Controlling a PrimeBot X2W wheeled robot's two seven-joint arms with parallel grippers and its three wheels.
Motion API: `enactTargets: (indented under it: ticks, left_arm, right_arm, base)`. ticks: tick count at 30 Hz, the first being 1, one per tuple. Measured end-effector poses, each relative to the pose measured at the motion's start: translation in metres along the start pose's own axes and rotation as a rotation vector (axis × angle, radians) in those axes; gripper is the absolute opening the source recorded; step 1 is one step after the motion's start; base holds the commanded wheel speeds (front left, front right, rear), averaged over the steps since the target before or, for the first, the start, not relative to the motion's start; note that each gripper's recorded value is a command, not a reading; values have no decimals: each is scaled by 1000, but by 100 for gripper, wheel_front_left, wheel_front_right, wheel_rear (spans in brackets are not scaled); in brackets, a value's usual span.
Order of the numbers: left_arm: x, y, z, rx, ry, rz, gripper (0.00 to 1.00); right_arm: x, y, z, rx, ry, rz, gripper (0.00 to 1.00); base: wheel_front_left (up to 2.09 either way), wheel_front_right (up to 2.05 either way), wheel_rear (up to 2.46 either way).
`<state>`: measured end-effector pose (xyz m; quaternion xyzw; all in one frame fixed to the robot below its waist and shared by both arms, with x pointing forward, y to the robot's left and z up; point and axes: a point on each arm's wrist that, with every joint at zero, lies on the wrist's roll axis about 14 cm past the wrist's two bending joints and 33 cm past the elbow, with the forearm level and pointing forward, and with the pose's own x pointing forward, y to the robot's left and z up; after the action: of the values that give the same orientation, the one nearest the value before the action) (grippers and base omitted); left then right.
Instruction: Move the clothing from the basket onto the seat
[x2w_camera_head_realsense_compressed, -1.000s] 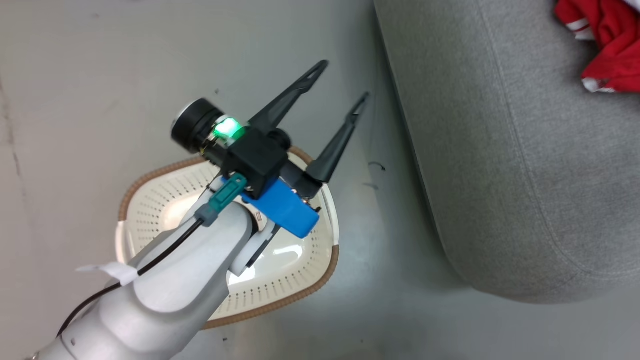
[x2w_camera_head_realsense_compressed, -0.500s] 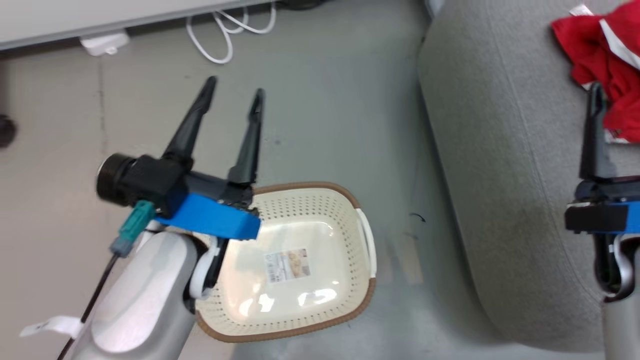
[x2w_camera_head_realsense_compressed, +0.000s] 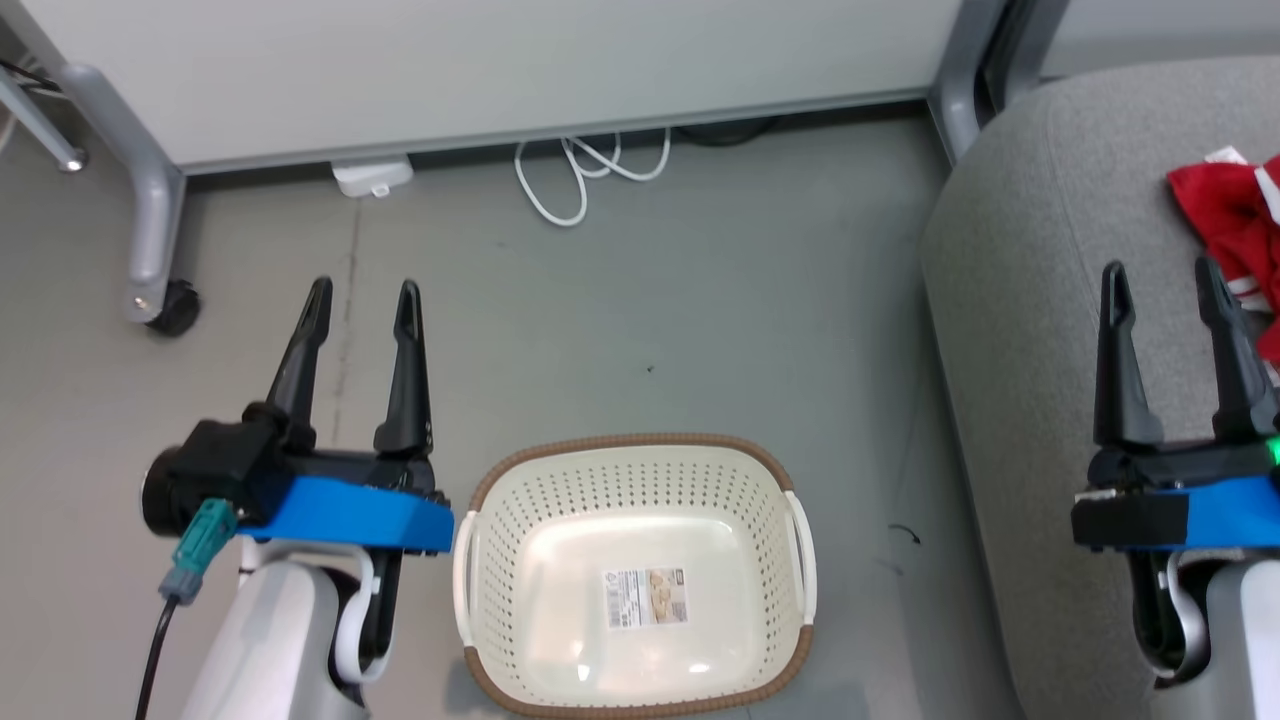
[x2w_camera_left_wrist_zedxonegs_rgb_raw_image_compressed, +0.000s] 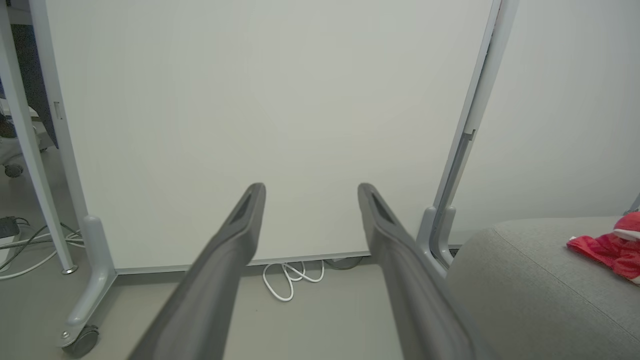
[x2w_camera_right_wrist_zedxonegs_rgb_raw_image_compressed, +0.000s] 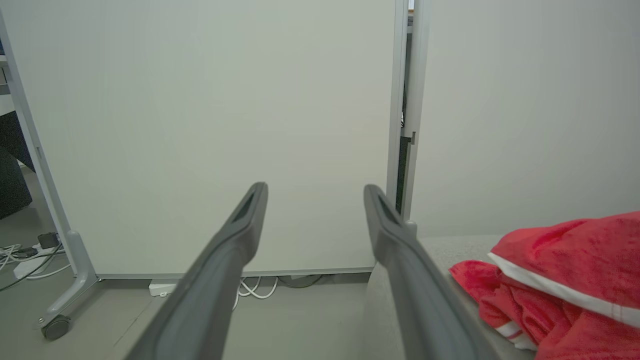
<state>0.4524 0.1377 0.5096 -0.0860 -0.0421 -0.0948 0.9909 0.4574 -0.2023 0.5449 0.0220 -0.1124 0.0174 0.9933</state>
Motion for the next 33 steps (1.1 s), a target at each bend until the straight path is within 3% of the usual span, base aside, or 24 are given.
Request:
enactTargets:
  ticks: [15,33]
  left_arm:
    - [-53,22,1,-1,16,98,100]
    - [-63,27,0,18,21,122,100]
  right_arm:
    - [-41,8,-6,43,54,-22,100]
    - [-52,34,-10,102,76,42,100]
  base:
    - [0,0,0]
    - [0,0,0]
